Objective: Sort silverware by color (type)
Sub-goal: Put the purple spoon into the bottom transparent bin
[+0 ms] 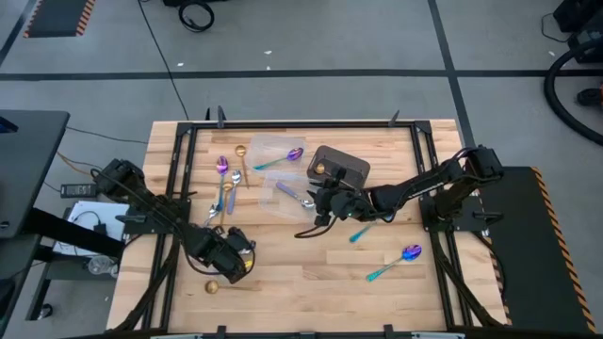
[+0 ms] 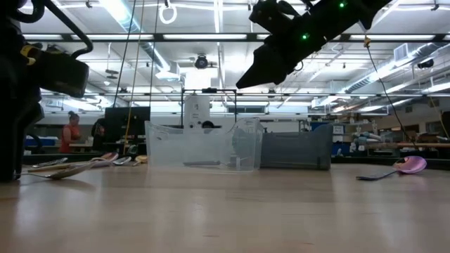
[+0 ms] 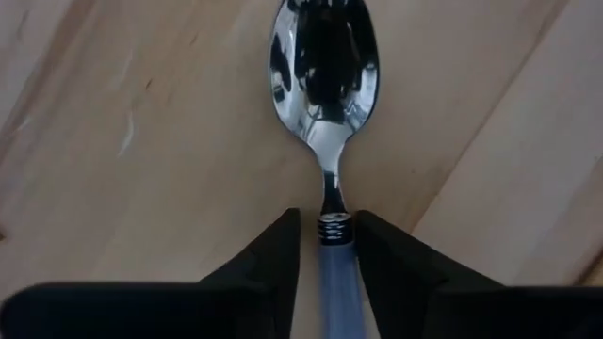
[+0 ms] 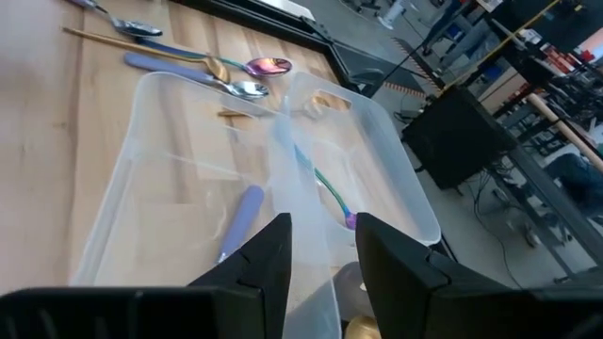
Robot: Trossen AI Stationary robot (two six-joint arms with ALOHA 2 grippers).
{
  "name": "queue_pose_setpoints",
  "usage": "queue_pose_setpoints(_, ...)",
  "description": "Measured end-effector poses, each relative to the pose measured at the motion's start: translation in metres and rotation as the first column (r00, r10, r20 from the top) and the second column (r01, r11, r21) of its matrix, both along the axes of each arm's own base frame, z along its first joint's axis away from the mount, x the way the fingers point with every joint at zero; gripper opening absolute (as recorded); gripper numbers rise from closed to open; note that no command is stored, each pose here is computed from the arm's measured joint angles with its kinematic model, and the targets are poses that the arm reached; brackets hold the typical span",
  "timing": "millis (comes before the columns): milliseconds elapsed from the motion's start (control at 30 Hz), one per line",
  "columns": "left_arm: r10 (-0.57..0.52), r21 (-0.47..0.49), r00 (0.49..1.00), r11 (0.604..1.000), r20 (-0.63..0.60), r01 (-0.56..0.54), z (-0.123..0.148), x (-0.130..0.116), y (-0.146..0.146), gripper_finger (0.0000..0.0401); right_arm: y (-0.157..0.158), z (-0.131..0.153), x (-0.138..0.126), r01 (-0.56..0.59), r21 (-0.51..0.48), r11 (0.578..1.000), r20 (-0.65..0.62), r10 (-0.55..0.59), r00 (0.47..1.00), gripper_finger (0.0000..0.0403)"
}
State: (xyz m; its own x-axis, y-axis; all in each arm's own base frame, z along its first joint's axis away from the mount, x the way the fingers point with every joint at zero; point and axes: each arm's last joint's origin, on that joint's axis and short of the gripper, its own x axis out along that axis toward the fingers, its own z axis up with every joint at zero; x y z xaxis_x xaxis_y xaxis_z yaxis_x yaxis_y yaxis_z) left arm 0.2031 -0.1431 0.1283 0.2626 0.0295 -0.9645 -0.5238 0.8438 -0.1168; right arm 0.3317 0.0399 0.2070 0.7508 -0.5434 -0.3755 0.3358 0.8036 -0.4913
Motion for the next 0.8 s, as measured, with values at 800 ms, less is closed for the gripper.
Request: queue_pose_setpoints(800,-0.186,0.153,0.982,0.970,-0.031,0.188,0.013,0.016,0.025,0.0044,0.019,-0.006,-0.007,0.025,0.124,0.992,0.021,-0.028,0.999,0.0130)
